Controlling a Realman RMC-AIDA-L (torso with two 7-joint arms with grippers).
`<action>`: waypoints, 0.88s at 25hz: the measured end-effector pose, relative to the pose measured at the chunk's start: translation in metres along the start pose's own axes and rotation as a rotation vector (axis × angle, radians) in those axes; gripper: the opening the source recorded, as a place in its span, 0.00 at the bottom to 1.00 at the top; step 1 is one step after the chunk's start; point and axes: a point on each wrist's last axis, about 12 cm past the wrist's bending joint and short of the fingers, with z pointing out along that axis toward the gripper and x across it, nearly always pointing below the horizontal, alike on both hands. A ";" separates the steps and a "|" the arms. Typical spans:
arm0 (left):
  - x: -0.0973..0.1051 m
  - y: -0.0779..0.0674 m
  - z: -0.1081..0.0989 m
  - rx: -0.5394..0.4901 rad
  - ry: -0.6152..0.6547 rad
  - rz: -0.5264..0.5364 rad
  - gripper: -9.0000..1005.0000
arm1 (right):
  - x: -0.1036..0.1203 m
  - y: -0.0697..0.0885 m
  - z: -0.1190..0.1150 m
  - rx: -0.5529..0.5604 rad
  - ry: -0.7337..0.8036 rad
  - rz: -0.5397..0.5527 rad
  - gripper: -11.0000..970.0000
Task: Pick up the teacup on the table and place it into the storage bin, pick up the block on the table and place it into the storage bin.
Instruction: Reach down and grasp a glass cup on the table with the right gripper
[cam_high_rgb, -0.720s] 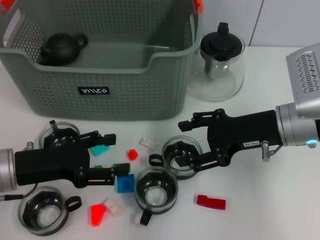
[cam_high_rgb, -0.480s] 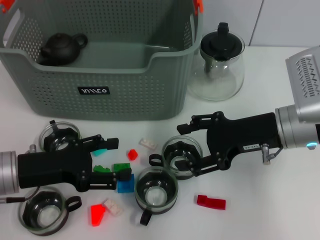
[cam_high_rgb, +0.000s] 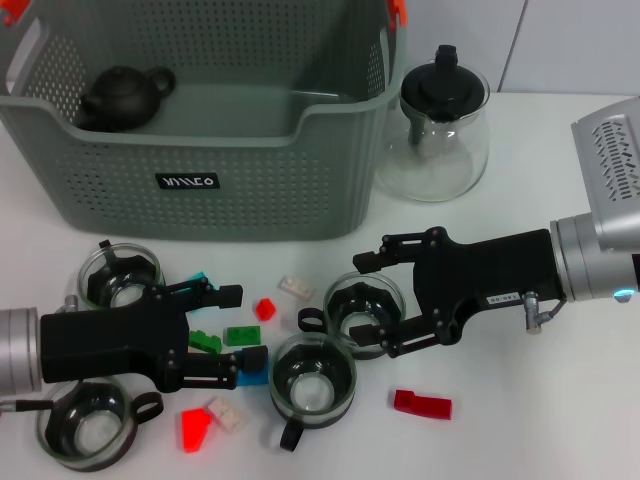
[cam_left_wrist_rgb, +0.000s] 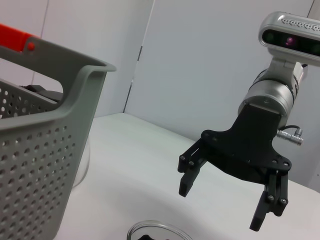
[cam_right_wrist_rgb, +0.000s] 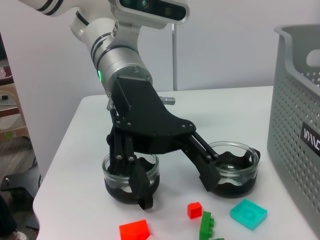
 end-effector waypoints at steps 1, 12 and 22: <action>0.000 0.000 0.000 0.000 0.000 -0.001 0.91 | 0.000 0.000 0.000 0.001 -0.001 0.000 0.89; 0.000 -0.001 0.000 0.005 -0.005 -0.007 0.91 | -0.008 -0.004 -0.007 -0.007 0.018 -0.019 0.89; -0.002 0.000 0.001 0.000 -0.016 -0.006 0.91 | -0.058 -0.015 -0.019 -0.041 0.280 -0.092 0.89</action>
